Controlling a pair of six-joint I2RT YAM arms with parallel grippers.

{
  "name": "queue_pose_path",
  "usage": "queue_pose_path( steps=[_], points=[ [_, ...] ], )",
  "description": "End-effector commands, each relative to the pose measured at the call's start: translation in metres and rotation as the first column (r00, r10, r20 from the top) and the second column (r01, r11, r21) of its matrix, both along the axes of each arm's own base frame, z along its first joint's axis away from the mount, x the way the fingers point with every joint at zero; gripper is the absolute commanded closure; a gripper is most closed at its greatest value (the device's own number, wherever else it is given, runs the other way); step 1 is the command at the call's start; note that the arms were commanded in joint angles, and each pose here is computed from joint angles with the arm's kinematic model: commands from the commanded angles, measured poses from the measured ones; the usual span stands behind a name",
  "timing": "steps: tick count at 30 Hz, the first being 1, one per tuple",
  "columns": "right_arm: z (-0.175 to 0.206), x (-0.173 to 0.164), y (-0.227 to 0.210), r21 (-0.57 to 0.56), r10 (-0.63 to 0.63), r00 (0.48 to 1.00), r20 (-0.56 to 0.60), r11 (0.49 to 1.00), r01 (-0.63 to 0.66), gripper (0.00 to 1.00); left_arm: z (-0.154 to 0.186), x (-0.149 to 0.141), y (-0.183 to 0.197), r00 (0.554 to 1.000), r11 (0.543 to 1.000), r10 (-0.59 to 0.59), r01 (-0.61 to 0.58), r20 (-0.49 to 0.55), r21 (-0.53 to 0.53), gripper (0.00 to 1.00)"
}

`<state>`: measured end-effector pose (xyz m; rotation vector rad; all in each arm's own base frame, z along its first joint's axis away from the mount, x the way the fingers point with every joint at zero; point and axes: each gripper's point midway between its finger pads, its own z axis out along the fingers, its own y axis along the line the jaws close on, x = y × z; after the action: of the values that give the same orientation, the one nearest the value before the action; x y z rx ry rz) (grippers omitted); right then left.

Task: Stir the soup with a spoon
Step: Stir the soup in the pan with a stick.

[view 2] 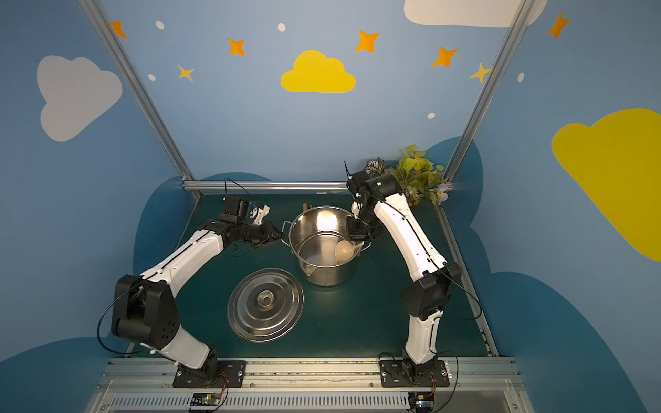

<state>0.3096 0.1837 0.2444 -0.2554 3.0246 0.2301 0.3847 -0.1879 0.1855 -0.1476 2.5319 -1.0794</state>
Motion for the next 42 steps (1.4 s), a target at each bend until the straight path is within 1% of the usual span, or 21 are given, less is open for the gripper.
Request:
queue_pose_path(
  steps=[1, 6, 10, 14, 18, 23, 27, 31, 35, 40, 42],
  points=[
    [-0.002, -0.008, -0.017, -0.057, -0.012, 0.998, -0.066, 0.998, 0.008, 1.00, -0.010, -0.022, -0.008, 0.997, 0.998, -0.063, 0.063, -0.048, 0.000, 0.88],
    [-0.003, 0.016, -0.004, -0.020, -0.033, 0.999, -0.042, 0.999, 0.032, 1.00, -0.009, -0.022, -0.008, 0.997, 0.998, -0.064, 0.064, -0.047, -0.005, 0.88],
    [-0.004, 0.035, 0.018, 0.052, -0.040, 0.999, -0.026, 0.998, 0.041, 1.00, -0.010, -0.024, -0.007, 0.997, 0.998, -0.064, 0.064, -0.050, -0.005, 0.88],
    [-0.002, 0.046, 0.048, 0.152, -0.015, 1.000, -0.019, 0.988, 0.018, 1.00, -0.011, -0.025, -0.008, 0.996, 0.998, -0.067, 0.067, -0.052, -0.006, 0.88],
    [-0.003, 0.049, 0.081, 0.249, 0.028, 1.000, -0.014, 0.968, -0.023, 1.00, -0.012, -0.025, -0.008, 0.996, 0.997, -0.072, 0.071, -0.052, -0.006, 0.88],
    [-0.003, 0.033, 0.116, 0.319, 0.094, 0.995, -0.038, 0.945, -0.077, 1.00, -0.012, -0.026, -0.008, 0.996, 0.997, -0.073, 0.073, -0.050, -0.008, 0.88],
    [-0.001, 0.011, 0.128, 0.312, 0.150, 0.988, -0.043, 0.941, -0.129, 1.00, -0.011, -0.026, -0.008, 0.996, 0.997, -0.073, 0.073, -0.050, -0.010, 0.88],
    [0.004, -0.010, 0.120, 0.283, 0.168, 0.985, -0.047, 0.948, -0.149, 1.00, -0.009, -0.026, -0.008, 0.996, 0.997, -0.074, 0.073, -0.044, -0.012, 0.88],
    [0.007, -0.029, 0.094, 0.214, 0.156, 0.986, -0.058, 0.967, -0.141, 1.00, -0.007, -0.028, -0.008, 0.996, 0.997, -0.074, 0.074, -0.039, -0.011, 0.88],
    [0.003, -0.043, 0.048, 0.056, 0.107, 0.991, -0.076, 0.993, -0.103, 1.00, -0.006, -0.029, -0.007, 0.997, 0.997, -0.073, 0.072, -0.039, -0.009, 0.88],
    [0.001, -0.046, 0.033, 0.019, 0.085, 0.993, -0.083, 0.996, -0.084, 1.00, -0.006, -0.029, -0.007, 0.997, 0.997, -0.073, 0.073, -0.039, -0.008, 0.88]
  ],
)
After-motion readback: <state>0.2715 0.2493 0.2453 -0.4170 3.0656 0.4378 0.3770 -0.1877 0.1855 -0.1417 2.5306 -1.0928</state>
